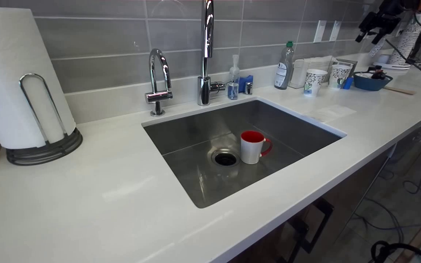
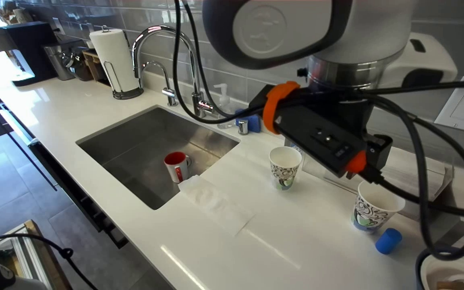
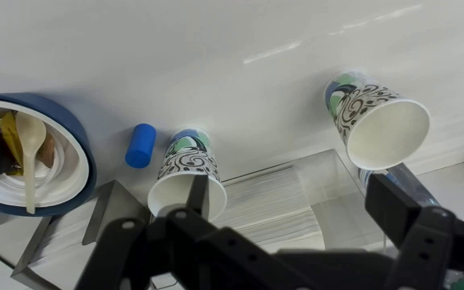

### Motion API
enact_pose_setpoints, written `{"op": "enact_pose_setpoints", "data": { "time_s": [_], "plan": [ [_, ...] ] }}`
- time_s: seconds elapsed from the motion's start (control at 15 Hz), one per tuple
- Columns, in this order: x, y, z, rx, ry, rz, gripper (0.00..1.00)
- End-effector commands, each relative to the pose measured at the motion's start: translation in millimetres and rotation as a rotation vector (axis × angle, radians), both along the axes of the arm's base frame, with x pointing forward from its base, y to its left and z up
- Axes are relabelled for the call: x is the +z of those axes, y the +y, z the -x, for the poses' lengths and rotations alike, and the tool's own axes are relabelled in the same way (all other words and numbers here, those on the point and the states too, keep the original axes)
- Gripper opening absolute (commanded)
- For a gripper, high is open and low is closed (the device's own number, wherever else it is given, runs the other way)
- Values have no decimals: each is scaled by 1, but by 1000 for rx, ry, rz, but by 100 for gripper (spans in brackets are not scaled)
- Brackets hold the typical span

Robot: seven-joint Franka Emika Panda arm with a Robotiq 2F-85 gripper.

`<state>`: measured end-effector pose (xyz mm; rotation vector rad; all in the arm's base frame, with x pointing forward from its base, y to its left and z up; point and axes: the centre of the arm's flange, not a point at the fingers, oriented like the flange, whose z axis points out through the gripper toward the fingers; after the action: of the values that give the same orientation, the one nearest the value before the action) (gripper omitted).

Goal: Pour the contents in the cup to the right into the cup to the left

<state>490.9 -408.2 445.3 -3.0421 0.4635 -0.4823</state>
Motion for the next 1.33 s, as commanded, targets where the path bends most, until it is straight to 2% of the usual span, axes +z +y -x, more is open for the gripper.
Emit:
{"op": "enact_pose_setpoints", "data": {
  "time_s": [0.0, 0.27, 0.47, 0.73, 0.93, 1.27],
  "plan": [
    [0, 0, -2, 1, 0, 0, 100],
    [3, -1, -3, 3, -1, 0, 100],
    [-13, -16, -39, -99, -50, 104, 100],
    [-52, -21, -72, -124, 0, 187, 100],
    [-83, -23, -87, -65, 46, 210, 100],
    [-107, -33, -101, -30, 47, 216, 100]
  ]
}}
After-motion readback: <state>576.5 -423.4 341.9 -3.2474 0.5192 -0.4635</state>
